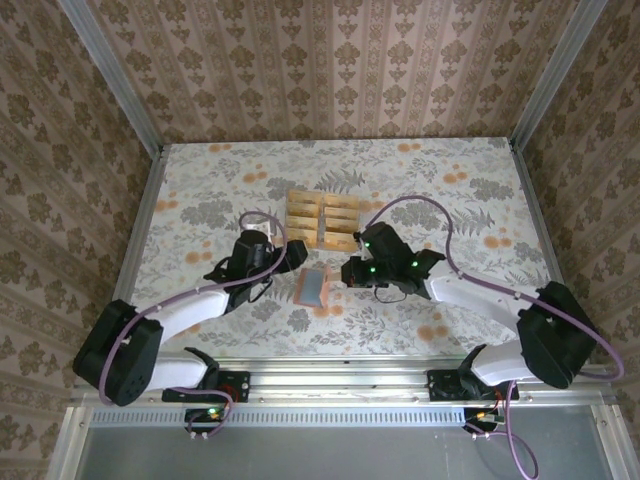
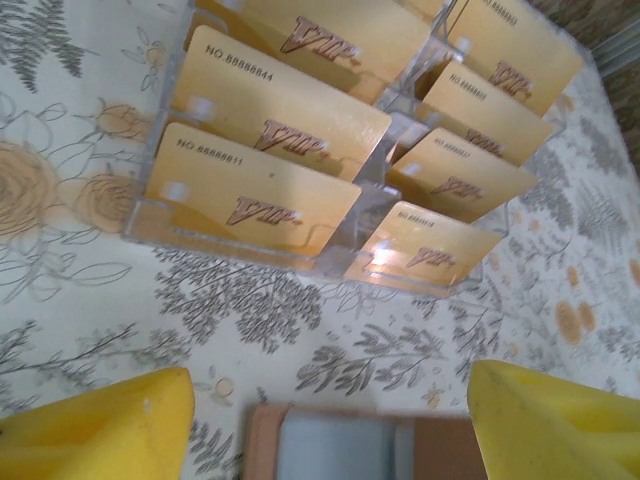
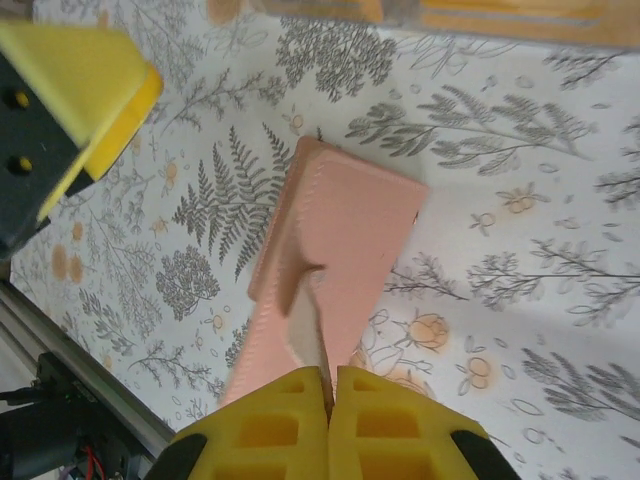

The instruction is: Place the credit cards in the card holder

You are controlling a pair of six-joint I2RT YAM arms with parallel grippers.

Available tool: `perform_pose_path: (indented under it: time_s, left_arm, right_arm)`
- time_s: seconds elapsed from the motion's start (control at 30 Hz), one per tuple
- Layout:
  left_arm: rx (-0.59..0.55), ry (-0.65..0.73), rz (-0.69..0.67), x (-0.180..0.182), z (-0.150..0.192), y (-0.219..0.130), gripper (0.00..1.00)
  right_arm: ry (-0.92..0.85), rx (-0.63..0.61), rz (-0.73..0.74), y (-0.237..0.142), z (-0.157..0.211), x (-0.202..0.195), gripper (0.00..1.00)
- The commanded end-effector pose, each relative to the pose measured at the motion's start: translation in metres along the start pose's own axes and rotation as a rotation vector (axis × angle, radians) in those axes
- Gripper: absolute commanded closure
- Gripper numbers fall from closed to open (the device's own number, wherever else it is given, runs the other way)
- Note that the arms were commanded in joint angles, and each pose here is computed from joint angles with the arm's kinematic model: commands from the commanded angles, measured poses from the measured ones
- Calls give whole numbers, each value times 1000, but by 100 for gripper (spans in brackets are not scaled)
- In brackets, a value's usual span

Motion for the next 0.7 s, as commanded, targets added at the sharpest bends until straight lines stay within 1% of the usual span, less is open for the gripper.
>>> perform_pose_path:
  time_s: [0.0,0.1,0.3,0.4,0.57,0.67]
  left_arm:
    - [98,88,-85,9,14,-5,26]
    - [137,117,-82,6,22,-1,24]
    - [205,204,-63,-14,35,18,22]
    - [230,233,-85,-18,36,29,22]
    - [267,306,-161,-18,42,42,22]
    - [277,310,-170,-17,45,46,22]
  right_arm:
    - [-10,16,40,-10,7,-20,100]
    - [10,18,49,-13,10,-34,100]
    - [17,20,51,-12,17,-45,100]
    - [22,20,56,-12,19,-49,100]
    - [37,24,84,-10,24,-64,100]
    - [57,25,99,-8,26,-75,100]
Point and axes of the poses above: each hand's point on the last joint's axis, 136 mm out from that joint toward the fingers, its own y axis out along the fingers, its own x axis along the line the jaws close on, z = x × y, the point moved 6 cm from there along -y, back along the fingers, and after that the axes turned 3 degrees about y, right-handed, at the moved point
